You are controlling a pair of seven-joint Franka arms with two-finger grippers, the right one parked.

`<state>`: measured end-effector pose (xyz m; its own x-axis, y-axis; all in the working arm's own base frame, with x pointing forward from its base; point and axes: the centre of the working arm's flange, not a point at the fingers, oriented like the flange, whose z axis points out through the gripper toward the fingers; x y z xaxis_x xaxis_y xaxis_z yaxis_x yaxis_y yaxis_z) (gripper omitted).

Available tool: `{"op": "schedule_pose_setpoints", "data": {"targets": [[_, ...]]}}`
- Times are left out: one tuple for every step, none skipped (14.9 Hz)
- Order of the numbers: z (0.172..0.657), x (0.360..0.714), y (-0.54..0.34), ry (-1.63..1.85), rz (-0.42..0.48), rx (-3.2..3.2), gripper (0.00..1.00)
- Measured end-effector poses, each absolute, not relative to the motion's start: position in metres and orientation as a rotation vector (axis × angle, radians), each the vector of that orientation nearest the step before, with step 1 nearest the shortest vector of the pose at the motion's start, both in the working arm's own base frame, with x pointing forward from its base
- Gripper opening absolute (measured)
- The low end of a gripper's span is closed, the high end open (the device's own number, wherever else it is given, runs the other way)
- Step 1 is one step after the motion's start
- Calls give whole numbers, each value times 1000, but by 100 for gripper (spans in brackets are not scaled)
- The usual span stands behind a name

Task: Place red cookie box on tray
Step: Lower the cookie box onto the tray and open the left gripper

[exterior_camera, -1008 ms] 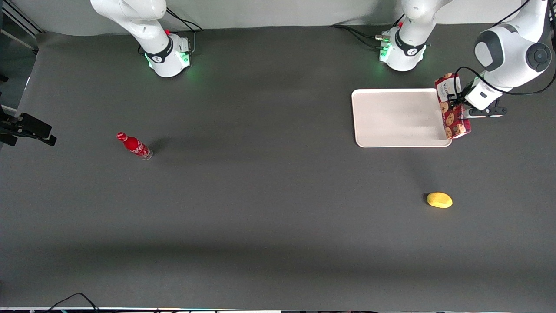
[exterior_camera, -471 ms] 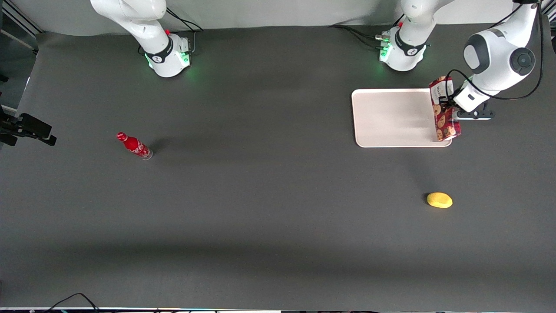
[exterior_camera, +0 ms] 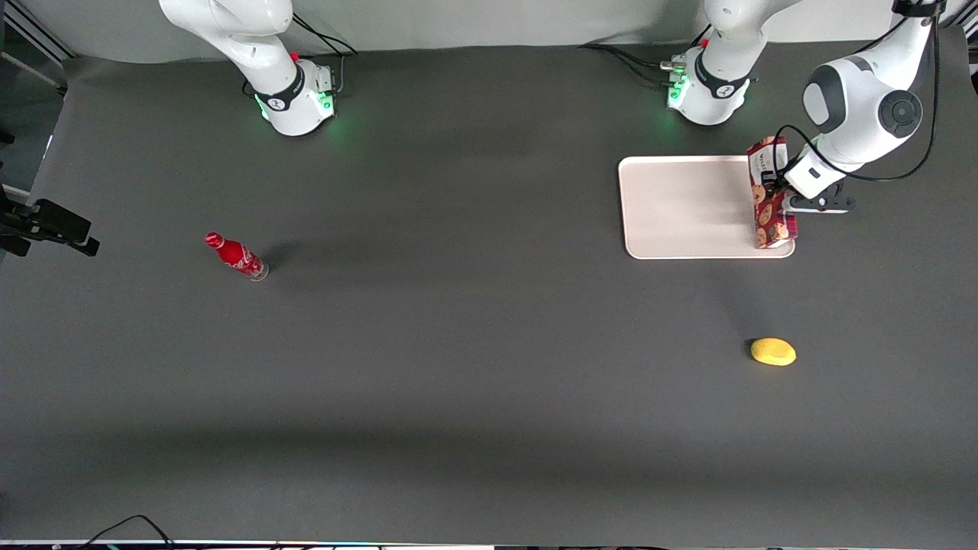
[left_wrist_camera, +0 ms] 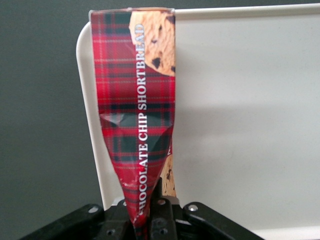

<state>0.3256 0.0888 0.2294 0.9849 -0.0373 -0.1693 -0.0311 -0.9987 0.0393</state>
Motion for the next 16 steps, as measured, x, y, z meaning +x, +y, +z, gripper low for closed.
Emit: {"op": "schedule_pose_setpoints", "data": {"targets": [[229,326,89,-53,-265,3093,8],[228,326,89,-53,-261,3093,8],[228,327,89,-53,-253,3095,8],[227,327,89,-54,-246,3096,8],[225,328,89,-54,-236,3098,8],[223,329,89,-55,-224,3099,10],[221,330,89,-55,-217,3099,11],[219,330,89,-55,-217,3097,14],[216,330,89,-55,-221,3095,22],[215,330,89,-56,-223,3093,31],[215,330,89,-56,-220,3094,51],[216,331,89,-56,-218,3094,60],[216,331,89,-56,-215,3095,70],[217,332,89,-56,-212,3096,79],[218,334,90,-56,-206,3097,91],[220,337,91,-56,-195,3100,99]]}}
